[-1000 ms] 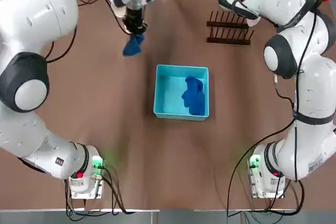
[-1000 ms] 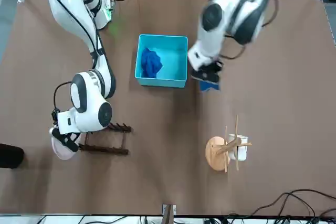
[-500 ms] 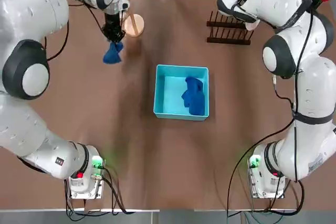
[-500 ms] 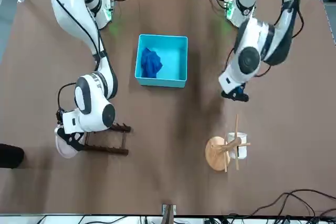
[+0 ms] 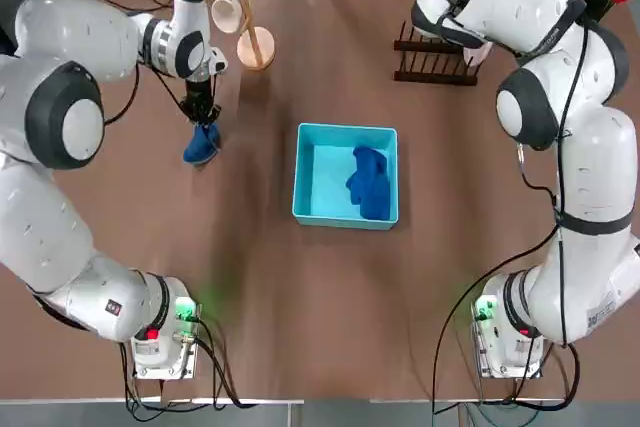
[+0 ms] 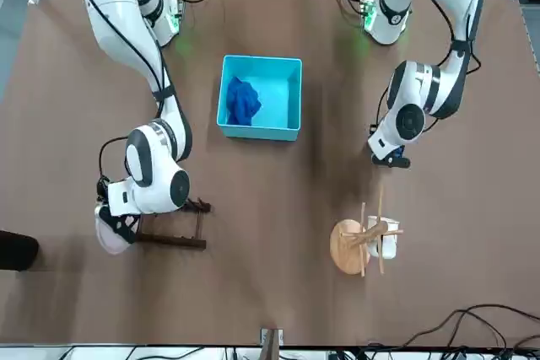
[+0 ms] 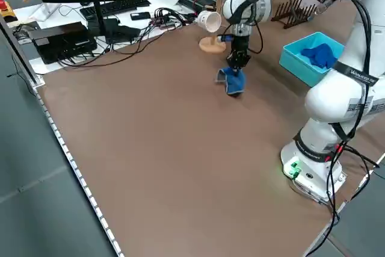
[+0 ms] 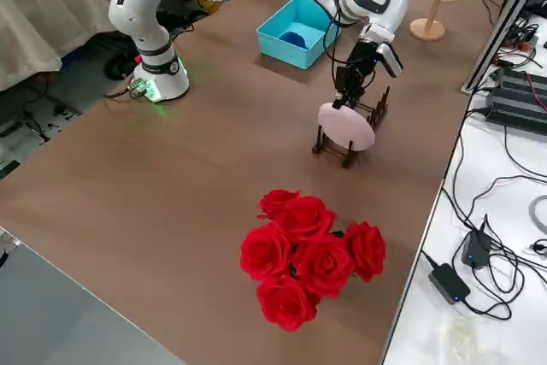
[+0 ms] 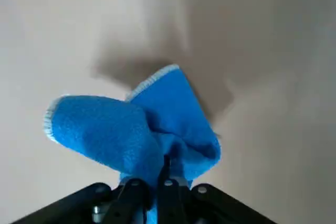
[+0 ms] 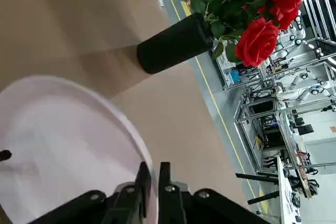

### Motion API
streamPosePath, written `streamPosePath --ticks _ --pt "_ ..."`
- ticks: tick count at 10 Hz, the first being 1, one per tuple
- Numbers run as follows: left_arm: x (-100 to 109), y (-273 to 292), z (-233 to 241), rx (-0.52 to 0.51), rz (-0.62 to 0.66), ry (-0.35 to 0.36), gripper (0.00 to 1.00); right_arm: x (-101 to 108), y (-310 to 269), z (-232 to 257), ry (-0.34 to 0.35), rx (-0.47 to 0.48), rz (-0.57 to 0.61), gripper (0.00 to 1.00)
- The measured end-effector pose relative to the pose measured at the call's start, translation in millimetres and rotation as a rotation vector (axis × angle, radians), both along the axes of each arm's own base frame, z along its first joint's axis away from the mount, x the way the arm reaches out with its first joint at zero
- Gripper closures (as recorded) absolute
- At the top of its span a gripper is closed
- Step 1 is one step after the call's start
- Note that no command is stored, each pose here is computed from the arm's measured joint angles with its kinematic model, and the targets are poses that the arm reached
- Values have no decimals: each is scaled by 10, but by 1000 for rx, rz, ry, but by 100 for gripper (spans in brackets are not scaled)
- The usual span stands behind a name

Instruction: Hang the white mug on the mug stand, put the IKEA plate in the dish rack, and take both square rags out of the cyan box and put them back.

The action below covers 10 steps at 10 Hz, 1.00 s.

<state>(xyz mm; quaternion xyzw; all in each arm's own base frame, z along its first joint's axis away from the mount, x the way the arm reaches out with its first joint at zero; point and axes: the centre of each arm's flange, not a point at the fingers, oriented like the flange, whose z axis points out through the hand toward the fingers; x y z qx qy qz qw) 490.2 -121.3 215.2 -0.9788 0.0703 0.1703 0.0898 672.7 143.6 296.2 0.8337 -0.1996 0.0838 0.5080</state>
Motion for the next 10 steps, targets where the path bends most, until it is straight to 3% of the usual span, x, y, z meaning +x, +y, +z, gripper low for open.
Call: streamPosePath --ticks 5,6,10 --pt "169 1159 -202 -21 -39 26 94 12 103 -22 -15 13 30 6" --pt "189 1466 -182 -25 -59 22 94 14 173 -22 -29 22 45 1" --pt "99 2718 29 -45 -129 8 94 -138 688 -60 -46 85 76 1"
